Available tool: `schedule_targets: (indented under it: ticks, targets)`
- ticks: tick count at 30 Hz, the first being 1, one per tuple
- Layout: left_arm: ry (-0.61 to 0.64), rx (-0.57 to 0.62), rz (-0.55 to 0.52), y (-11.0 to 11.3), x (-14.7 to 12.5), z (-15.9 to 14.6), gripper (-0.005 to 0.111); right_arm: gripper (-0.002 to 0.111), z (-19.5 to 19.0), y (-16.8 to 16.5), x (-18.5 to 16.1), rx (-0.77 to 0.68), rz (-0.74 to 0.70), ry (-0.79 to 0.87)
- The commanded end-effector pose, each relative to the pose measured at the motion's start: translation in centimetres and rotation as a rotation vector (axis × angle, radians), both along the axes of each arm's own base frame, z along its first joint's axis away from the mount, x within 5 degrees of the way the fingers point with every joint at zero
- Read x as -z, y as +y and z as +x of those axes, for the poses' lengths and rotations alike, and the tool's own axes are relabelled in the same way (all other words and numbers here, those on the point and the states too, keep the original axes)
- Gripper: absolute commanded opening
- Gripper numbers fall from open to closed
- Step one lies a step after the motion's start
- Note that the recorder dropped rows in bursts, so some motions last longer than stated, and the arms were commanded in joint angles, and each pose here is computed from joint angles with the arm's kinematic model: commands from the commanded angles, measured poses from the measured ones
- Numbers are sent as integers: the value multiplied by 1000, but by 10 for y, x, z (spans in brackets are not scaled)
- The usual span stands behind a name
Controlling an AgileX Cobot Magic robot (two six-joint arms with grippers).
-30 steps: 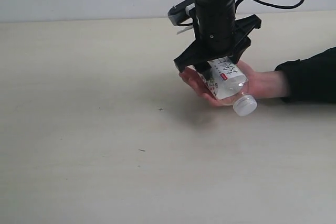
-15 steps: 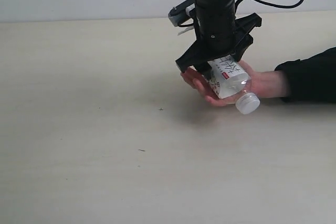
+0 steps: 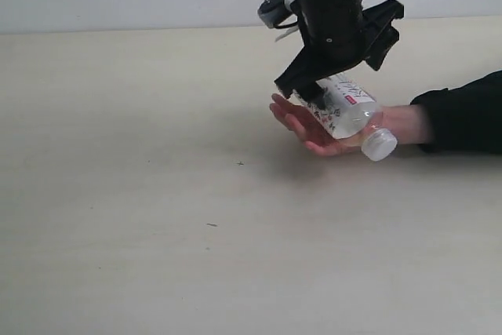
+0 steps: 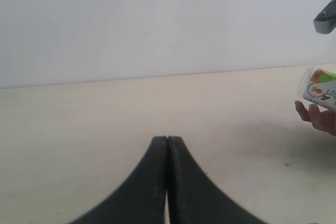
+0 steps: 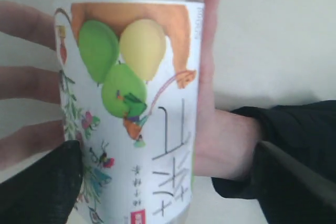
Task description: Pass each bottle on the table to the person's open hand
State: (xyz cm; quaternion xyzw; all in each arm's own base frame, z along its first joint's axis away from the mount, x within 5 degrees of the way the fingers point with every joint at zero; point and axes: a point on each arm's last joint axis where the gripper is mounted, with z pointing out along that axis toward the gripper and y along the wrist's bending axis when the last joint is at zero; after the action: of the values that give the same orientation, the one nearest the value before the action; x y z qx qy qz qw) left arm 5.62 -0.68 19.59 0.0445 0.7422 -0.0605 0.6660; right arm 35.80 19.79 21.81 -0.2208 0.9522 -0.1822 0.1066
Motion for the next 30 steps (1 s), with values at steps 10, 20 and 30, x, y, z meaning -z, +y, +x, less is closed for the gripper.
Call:
schedule_targets:
  ticks: [10, 20, 30]
  targets:
    - [-9, 1, -9, 0, -1, 0, 0, 5, -37, -26, -104, -68, 111, -184]
    - [-3, -1, -8, 0, 0, -1, 0, 0, -133, -85, -106, -136, 234, -306]
    - [-3, -1, -8, 0, 0, -1, 0, 0, -231, -137, -70, -303, 481, -613]
